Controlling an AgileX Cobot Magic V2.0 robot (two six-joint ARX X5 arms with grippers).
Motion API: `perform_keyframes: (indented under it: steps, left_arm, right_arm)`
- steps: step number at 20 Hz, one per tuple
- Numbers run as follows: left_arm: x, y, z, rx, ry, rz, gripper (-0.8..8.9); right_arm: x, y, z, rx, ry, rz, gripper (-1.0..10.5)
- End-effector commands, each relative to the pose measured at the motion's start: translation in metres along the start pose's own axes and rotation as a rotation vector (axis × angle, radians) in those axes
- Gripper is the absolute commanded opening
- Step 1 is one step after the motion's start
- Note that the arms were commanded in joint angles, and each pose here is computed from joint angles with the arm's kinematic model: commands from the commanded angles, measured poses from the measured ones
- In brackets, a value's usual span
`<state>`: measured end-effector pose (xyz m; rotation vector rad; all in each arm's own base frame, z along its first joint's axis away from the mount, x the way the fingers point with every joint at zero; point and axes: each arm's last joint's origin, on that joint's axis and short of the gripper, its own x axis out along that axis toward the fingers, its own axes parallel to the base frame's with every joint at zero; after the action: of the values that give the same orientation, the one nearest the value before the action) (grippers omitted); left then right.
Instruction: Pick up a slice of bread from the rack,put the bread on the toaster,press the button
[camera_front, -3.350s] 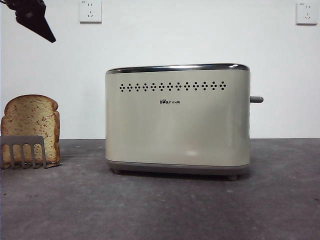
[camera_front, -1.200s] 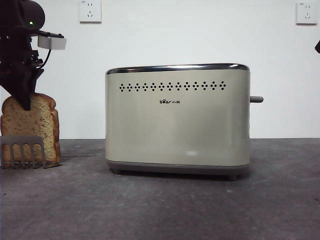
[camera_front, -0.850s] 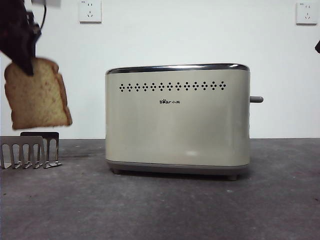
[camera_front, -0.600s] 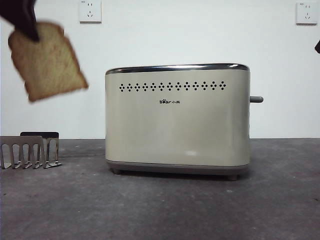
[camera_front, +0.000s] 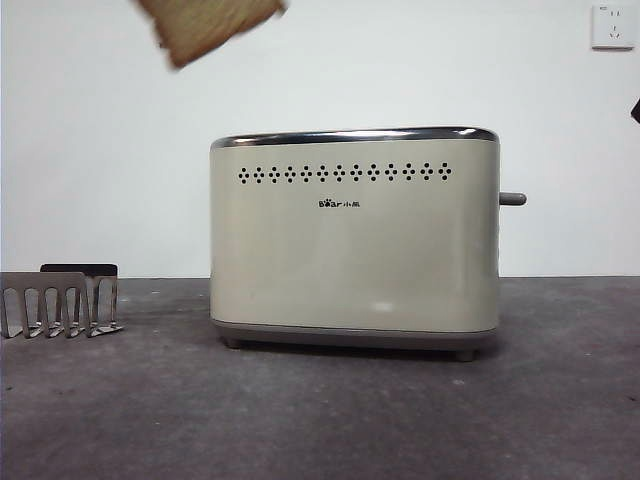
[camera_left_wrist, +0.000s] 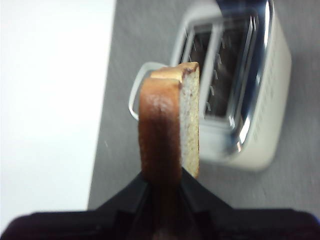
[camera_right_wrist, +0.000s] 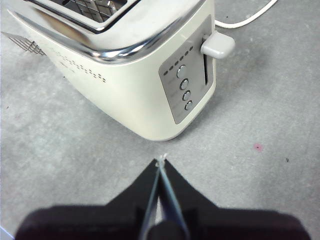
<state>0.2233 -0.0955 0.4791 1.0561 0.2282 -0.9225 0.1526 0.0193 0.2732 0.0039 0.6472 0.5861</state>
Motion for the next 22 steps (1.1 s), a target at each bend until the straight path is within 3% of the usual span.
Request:
perform_keyframes:
  steps: [1,9,22]
  left_arm:
    - [0.000,0.003,0.019,-0.026,-0.052,-0.010,-0.10]
    - [0.073,-0.014,0.055,0.093,-0.019,-0.204,-0.10]
    - [0.126,-0.015,0.054,0.130,0.037,-0.236,-0.10]
  right_arm:
    - [-0.001,0.000,0.001,-0.011,-0.005,0.004,-0.1]
    - [-0.001,0.001,0.000,-0.011,0.004,0.021,-0.1]
    - [-0.001,0.001,0.000,-0.008,0.009,0.022,-0.1]
